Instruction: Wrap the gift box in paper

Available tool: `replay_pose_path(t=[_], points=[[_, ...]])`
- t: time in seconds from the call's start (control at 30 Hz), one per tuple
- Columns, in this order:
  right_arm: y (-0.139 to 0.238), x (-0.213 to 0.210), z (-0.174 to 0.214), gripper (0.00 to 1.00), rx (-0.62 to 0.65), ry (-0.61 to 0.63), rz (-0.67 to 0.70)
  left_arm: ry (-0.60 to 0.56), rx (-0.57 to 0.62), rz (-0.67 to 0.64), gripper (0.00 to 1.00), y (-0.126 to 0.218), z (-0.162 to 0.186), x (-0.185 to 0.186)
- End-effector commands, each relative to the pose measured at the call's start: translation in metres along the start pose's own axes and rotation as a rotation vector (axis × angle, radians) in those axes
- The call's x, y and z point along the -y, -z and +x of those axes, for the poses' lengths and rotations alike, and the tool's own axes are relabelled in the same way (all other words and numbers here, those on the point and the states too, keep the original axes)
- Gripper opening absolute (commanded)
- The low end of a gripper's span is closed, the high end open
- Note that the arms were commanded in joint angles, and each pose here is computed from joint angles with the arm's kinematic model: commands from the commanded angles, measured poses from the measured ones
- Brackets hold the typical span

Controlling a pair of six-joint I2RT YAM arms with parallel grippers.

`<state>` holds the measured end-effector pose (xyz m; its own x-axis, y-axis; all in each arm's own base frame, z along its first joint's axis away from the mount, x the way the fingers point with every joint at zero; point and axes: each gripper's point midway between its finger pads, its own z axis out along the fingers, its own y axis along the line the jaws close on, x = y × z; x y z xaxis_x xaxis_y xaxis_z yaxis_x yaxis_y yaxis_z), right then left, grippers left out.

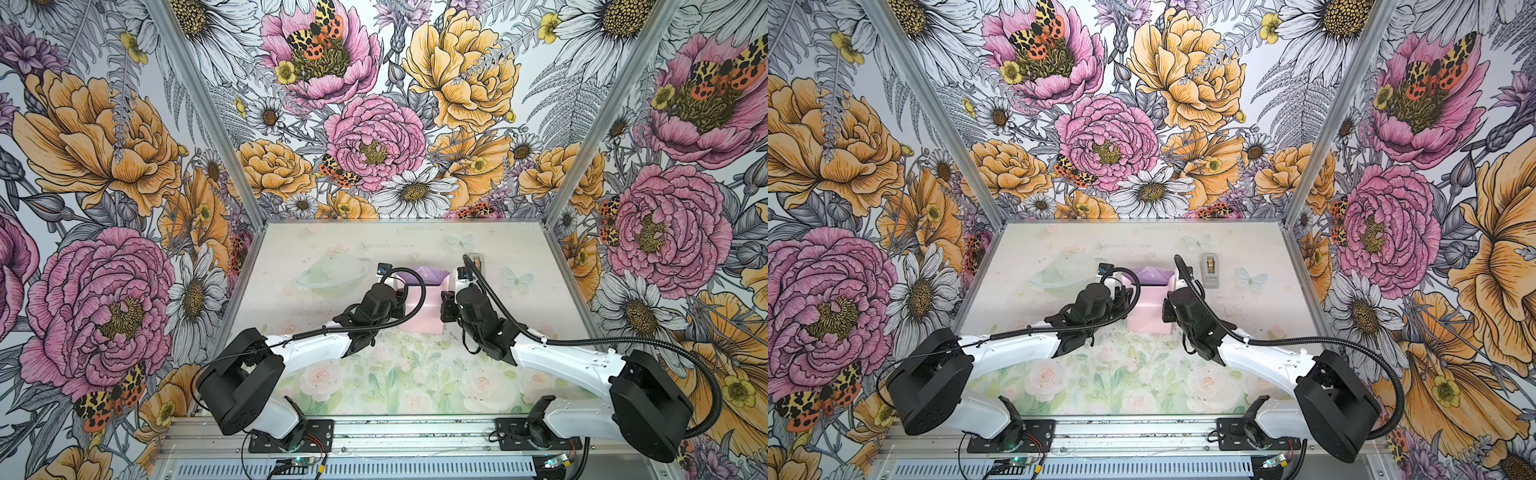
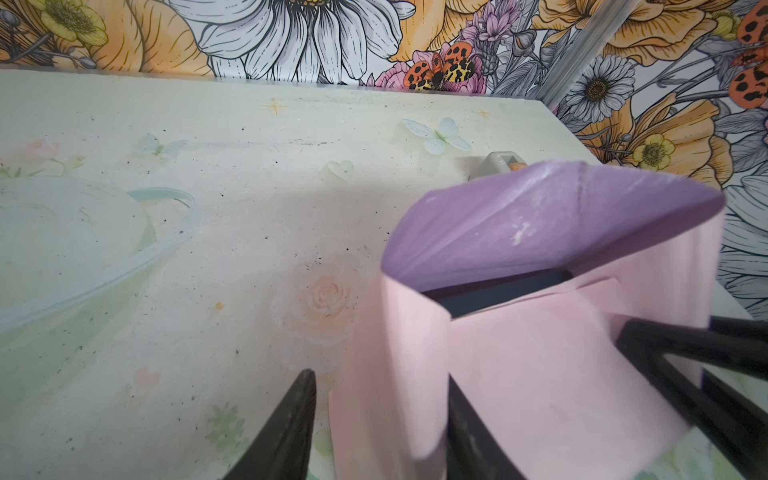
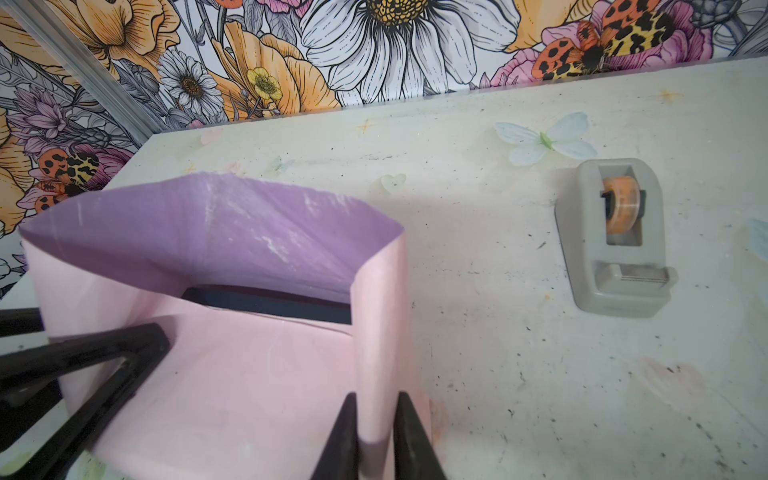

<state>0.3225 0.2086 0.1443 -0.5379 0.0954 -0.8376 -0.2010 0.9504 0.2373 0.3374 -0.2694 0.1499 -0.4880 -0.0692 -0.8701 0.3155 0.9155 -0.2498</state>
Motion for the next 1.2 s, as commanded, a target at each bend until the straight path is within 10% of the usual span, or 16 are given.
replay_pose_path(t=[0.0, 0.4, 0.8, 1.17], points=[[-0.003, -0.004, 0.002, 0.17, -0.011, 0.011, -0.004, 0.012, 0.018, -0.002, 0.38, 0.0, -0.007, 0.004], [0.006, -0.007, -0.006, 0.26, 0.007, 0.024, -0.014, 0.009, 0.015, -0.002, 0.25, -0.002, -0.005, 0.006], [0.001, -0.002, 0.003, 0.09, -0.024, 0.027, -0.001, 0.037, 0.031, -0.001, 0.36, 0.001, -0.011, 0.006], [0.001, -0.006, 0.003, 0.08, -0.024, 0.028, -0.022, 0.06, 0.029, -0.012, 0.26, 0.001, -0.01, -0.004]])
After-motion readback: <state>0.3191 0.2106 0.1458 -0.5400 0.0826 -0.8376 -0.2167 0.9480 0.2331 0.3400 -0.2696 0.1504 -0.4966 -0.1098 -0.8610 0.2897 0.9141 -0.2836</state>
